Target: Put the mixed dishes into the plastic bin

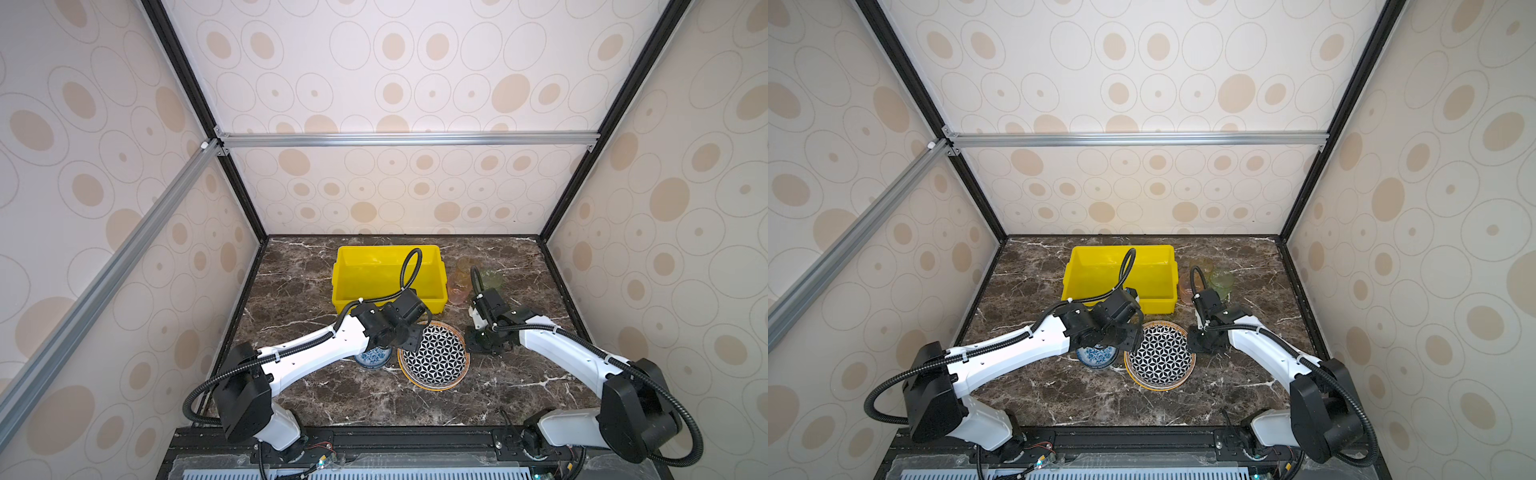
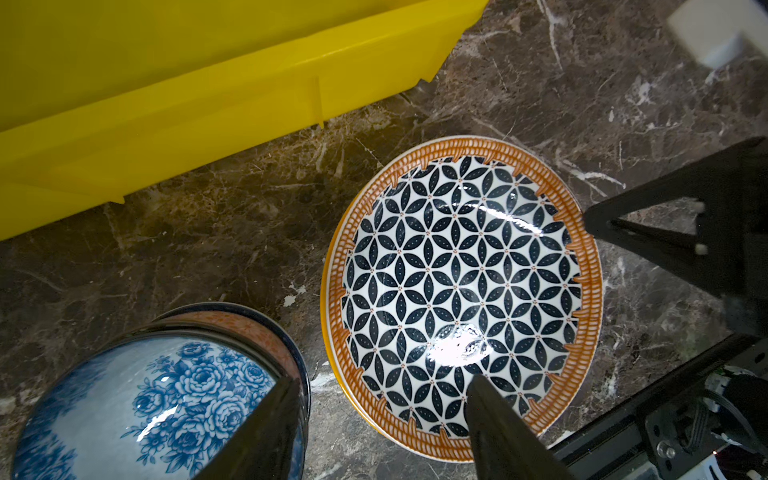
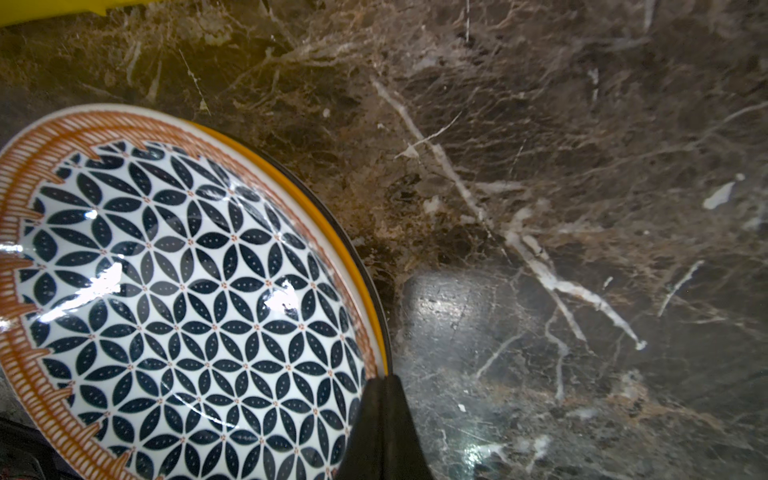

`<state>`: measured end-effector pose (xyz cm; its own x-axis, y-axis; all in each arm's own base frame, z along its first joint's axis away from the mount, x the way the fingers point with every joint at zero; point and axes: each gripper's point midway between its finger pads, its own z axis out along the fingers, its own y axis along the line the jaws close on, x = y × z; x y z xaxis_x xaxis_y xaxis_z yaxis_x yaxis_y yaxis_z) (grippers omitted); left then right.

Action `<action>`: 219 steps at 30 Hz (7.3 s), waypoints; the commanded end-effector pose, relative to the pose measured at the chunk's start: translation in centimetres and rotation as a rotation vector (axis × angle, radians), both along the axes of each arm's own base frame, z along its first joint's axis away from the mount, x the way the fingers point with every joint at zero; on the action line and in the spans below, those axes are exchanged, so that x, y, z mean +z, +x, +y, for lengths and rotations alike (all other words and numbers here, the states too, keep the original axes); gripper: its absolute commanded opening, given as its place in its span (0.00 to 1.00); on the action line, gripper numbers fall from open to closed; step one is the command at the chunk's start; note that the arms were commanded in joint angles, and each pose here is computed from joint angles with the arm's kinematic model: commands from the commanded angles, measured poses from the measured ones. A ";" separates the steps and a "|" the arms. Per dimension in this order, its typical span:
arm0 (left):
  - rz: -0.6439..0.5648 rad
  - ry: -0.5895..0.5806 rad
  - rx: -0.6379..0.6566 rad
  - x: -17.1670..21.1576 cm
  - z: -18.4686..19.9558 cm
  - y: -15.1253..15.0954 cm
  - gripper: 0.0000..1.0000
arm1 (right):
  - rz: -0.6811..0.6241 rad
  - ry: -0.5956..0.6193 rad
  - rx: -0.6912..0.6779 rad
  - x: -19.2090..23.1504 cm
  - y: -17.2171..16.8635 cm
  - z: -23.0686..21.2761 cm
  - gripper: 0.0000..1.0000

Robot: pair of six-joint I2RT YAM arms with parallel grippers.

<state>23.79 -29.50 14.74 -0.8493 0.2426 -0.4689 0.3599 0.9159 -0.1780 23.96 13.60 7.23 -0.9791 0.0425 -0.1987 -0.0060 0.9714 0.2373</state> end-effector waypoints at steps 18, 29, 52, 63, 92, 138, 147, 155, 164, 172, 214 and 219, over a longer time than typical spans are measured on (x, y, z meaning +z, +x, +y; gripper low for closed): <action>0.032 0.115 0.025 -1.2 -0.2 0.8 0.53 | 0.045 -0.023 0.001 -1.4 -0.8 0.4 0.01; 0.037 0.181 0.005 -2.0 -0.2 1.3 0.54 | 0.056 -0.006 0.002 -2.0 -0.9 0.7 0.01; 0.098 0.245 -0.010 -4.3 0.1 1.8 0.52 | 0.056 0.008 0.000 -2.1 -1.6 0.9 0.01; 0.141 0.202 -0.001 -5.3 0.4 1.5 0.46 | 0.058 0.013 0.003 -2.2 -1.7 1.0 0.01; 0.133 0.203 0.003 -4.6 0.6 2.5 0.39 | 0.079 -0.002 0.020 -3.1 -2.1 1.2 0.01; 0.000 -0.032 0.064 2.7 2.5 3.5 0.00 | -0.309 0.062 0.023 9.3 1.1 0.7 0.39; -0.071 -0.137 0.068 6.6 2.8 4.5 0.00 | -0.380 0.060 -0.006 11.7 2.0 0.4 0.41; -0.120 -0.168 0.066 9.1 3.0 4.7 0.00 | -0.458 0.067 -0.038 13.8 2.6 -0.1 0.49; -0.217 -0.232 0.114 12.4 4.3 6.2 0.00 | -0.499 0.070 -0.032 15.2 3.0 -0.1 0.54; -0.267 -0.260 0.136 14.3 5.6 8.4 0.00 | -0.515 0.061 -0.034 15.7 3.4 -0.2 0.55; -0.372 -0.452 0.156 15.2 10.8 23.0 0.00 | -0.450 0.102 -0.108 14.0 8.7 3.1 0.57; -0.348 -0.417 0.161 13.3 11.3 24.9 0.00 | -0.465 0.101 -0.096 14.0 9.8 3.7 0.57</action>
<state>46.42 -17.31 21.97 -0.7595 -0.1300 -0.6374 0.2029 0.8836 -0.4220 32.66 16.45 19.82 -0.8022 0.1644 -0.5740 -0.0235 0.9519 0.3055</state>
